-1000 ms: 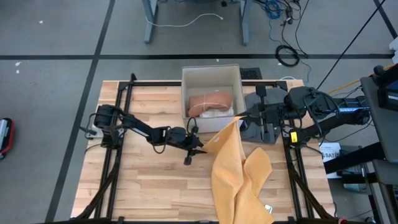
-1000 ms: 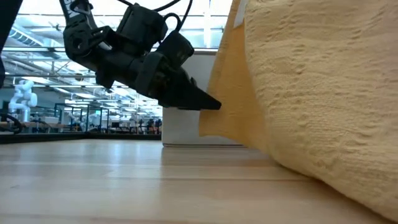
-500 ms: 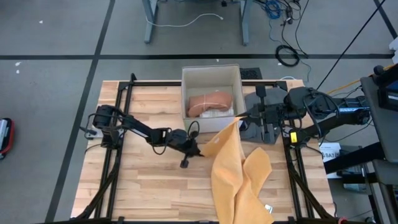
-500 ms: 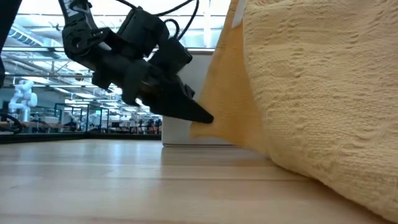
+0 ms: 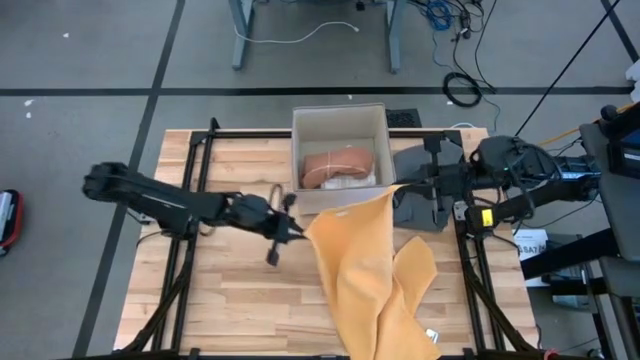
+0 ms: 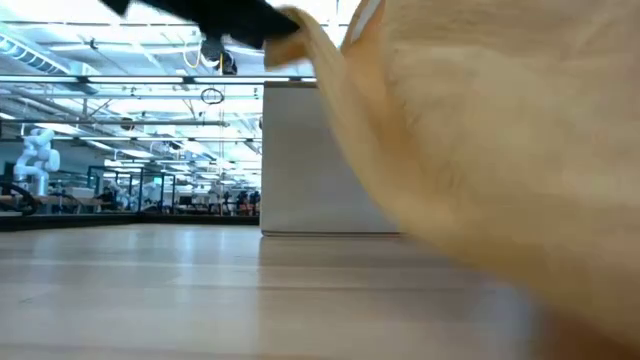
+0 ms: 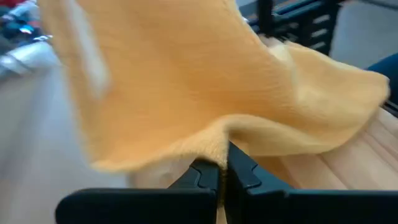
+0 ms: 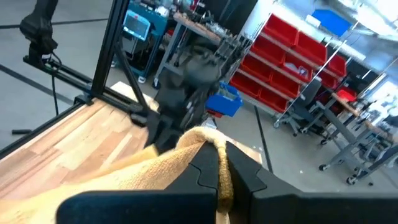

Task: Fold towel
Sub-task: Fold the orange towel

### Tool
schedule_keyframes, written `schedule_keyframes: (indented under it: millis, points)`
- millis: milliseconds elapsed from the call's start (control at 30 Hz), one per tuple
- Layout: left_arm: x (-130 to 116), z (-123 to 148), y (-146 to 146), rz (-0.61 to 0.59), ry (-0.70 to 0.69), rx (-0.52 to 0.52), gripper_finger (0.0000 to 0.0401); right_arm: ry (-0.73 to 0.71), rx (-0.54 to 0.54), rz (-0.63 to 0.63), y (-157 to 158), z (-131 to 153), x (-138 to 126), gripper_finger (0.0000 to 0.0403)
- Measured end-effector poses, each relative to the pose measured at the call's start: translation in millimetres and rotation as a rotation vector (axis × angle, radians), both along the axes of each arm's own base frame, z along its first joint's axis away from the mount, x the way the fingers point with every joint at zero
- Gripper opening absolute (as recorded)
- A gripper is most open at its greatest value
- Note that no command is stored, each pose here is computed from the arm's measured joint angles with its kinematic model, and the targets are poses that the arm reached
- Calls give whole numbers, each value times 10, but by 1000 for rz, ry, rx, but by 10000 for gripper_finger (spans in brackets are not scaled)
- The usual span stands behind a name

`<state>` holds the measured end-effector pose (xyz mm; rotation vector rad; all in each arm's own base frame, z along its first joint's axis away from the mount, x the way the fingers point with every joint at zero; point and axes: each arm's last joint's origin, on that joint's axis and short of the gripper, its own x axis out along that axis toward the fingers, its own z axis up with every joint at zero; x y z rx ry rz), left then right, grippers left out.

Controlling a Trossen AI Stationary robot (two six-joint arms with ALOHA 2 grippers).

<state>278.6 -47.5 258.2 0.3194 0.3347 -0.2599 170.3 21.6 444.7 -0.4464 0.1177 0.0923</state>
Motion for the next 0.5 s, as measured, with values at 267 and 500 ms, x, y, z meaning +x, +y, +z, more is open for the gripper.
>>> schedule_keyframes:
  millis: [267,500]
  points:
    - [-483,1051,95,83,-249,115,1,-168,-34,55,-11,208,-190,0]
    - [-836,1677,93,53,-467,189,1,-304,-66,197,0,554,-418,0]
